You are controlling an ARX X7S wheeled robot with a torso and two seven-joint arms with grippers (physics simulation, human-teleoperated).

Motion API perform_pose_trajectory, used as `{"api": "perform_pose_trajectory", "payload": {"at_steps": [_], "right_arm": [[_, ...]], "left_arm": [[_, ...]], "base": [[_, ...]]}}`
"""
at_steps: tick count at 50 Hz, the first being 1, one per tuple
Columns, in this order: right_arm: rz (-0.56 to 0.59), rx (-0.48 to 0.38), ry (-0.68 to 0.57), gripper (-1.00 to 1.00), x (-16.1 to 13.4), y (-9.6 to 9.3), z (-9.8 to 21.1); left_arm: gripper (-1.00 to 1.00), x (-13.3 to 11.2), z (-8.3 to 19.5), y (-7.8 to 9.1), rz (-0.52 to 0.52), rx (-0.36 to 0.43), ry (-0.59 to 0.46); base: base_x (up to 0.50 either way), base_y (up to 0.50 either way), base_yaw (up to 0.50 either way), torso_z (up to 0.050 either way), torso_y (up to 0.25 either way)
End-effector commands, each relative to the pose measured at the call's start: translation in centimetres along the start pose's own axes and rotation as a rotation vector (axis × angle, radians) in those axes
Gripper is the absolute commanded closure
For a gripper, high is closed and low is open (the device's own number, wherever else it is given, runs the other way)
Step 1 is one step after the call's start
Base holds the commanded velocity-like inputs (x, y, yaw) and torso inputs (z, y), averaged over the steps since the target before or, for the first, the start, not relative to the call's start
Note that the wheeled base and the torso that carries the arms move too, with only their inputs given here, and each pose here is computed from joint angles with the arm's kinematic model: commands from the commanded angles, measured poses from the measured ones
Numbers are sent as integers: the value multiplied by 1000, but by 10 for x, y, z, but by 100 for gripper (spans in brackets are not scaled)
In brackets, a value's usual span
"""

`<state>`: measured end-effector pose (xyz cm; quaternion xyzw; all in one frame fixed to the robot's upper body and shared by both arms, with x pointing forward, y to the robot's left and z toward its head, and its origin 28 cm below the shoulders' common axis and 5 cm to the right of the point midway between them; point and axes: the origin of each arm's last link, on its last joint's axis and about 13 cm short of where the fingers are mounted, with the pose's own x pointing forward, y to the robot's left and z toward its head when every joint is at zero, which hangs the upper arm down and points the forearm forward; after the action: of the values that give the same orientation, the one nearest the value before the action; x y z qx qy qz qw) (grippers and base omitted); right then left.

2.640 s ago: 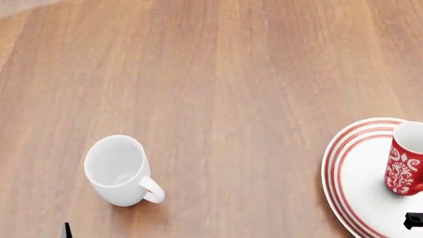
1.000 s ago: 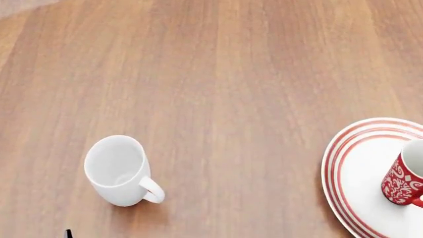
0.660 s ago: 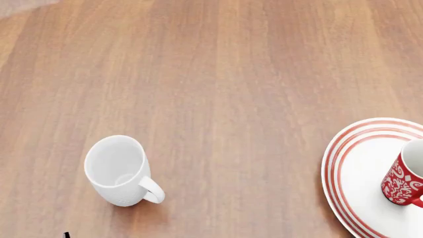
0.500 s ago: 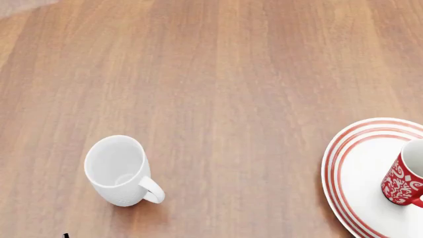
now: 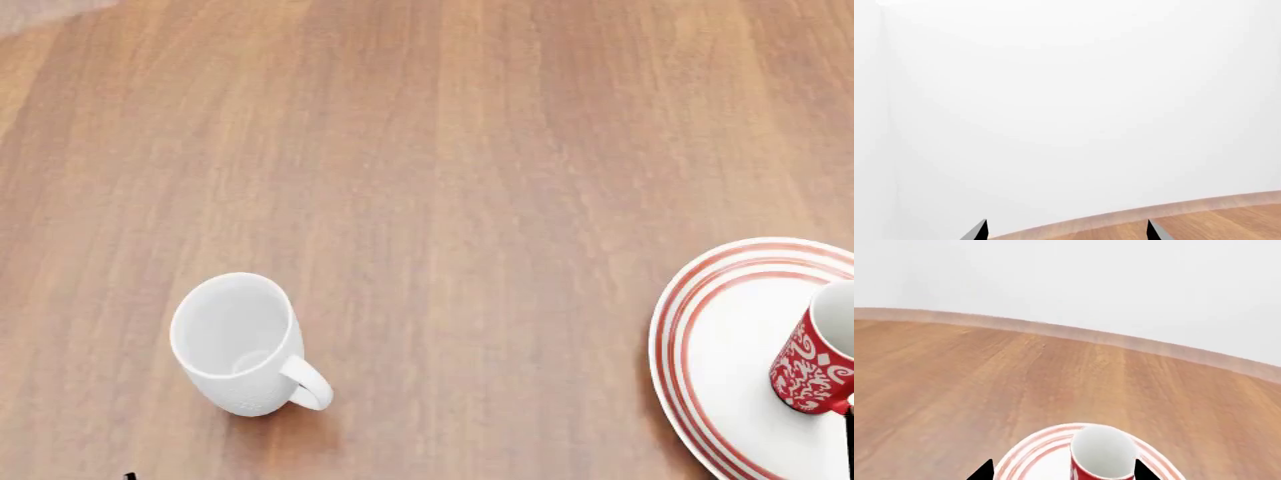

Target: Pick up the red mug and put it on the plate

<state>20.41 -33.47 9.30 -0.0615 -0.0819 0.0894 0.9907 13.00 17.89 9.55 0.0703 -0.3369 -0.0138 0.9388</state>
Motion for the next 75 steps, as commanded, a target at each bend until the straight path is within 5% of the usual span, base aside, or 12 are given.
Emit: {"api": "perform_pose_trajectory", "payload": {"at_steps": [1, 75], "right_arm": [[34, -40, -27, -100, -4, 11, 11], [267, -361, -117, -100, -29, 93, 36]], "left_arm": [[-100, 0, 1, 0, 1, 0, -3], [-100, 0, -2, 1, 3, -2, -8]], "base": [[0, 0, 0, 0, 0], [0, 0, 0, 0, 0]]}}
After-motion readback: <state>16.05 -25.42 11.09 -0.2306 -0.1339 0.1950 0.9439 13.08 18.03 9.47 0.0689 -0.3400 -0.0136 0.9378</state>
